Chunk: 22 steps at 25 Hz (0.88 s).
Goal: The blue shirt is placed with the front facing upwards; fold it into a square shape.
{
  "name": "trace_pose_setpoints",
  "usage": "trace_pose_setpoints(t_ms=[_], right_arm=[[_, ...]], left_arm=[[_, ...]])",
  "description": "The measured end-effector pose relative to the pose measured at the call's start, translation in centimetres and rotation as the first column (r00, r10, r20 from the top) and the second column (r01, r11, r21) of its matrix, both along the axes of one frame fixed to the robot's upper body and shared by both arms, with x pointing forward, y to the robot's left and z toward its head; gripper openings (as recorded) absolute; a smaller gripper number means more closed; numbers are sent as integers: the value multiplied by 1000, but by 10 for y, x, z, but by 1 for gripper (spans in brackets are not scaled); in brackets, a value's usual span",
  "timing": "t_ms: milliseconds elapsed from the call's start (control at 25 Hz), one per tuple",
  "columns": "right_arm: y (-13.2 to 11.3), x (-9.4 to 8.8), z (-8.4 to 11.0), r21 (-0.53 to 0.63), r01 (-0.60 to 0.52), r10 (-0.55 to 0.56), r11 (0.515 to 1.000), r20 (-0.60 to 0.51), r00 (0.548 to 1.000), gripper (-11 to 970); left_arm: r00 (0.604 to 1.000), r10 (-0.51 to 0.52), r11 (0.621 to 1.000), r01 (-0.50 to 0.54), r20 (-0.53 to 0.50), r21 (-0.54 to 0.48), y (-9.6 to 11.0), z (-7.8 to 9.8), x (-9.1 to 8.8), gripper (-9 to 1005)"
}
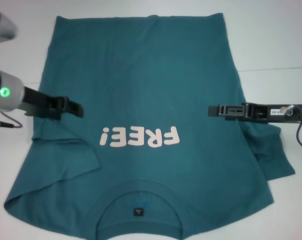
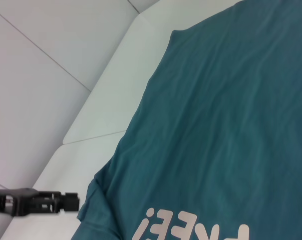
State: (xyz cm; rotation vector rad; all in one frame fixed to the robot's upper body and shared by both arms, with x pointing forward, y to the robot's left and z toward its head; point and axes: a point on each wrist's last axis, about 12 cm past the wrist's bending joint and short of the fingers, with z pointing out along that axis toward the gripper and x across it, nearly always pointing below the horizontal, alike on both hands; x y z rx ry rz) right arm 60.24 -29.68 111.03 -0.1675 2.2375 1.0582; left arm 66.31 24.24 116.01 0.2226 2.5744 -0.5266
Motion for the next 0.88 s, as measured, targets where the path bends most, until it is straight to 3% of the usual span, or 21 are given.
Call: trace_pose_setpoints(t_ms=[120, 320, 880], right_arm=[[0, 0, 0, -1, 1, -1, 1000, 1, 1000, 915], [0, 0, 0, 0, 0, 0, 1000, 1, 1000, 915], [2, 0, -1, -3, 4, -4, 1000, 1, 1000, 915]], left_arm=[[990, 138, 985, -141, -30, -100, 22, -2, -2, 526], [971, 228, 962, -235, -67, -141, 39, -12, -8, 660], [942, 324, 936, -333, -88, -118, 59, -39, -15, 647]])
